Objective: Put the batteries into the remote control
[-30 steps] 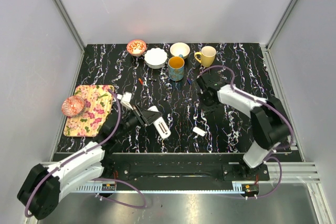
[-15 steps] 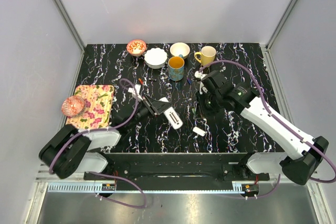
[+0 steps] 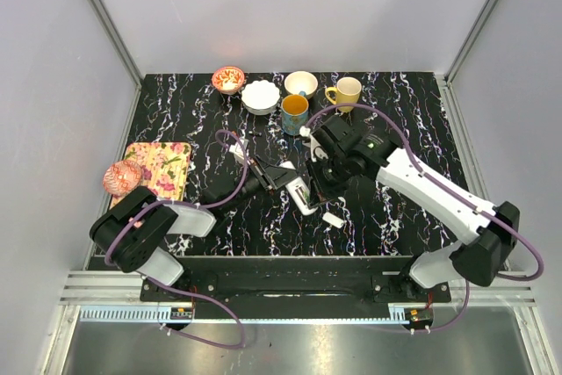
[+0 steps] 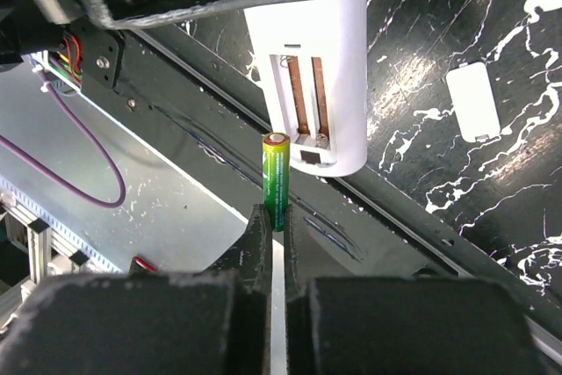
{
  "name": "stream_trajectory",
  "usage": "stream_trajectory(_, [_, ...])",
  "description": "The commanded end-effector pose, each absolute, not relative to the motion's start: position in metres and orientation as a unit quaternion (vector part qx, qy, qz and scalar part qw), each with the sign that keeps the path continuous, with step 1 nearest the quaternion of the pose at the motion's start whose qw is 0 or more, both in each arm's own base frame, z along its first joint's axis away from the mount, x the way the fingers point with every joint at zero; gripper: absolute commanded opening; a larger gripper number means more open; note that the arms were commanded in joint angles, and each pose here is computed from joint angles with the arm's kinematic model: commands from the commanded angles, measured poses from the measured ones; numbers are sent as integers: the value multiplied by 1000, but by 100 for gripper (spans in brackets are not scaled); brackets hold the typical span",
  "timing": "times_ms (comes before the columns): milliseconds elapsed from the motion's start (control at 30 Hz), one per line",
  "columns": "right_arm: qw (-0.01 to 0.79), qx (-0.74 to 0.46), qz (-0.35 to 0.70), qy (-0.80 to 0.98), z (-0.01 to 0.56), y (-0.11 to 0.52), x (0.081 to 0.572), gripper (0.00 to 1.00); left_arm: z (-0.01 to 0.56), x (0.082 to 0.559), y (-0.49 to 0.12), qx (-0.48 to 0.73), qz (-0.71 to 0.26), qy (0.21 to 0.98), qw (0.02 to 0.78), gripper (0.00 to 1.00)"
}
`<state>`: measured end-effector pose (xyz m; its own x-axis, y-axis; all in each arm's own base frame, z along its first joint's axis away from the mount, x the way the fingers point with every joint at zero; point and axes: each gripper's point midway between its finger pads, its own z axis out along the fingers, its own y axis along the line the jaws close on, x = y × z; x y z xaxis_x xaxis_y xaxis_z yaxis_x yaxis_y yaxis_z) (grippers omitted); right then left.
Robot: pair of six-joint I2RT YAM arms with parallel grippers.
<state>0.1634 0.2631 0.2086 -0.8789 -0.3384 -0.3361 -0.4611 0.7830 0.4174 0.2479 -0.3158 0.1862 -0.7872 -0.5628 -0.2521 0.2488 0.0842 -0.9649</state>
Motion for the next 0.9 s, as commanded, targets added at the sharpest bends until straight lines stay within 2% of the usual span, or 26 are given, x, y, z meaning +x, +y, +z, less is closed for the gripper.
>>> stream_trajectory(0, [101,-241,265,928,215,273,158,0,241,241,-319,-74,-727,595,336,0])
stream_trajectory(867, [70,-249,229,938,189,275,165,0,251,221,-318,-40,-747,578,326,0])
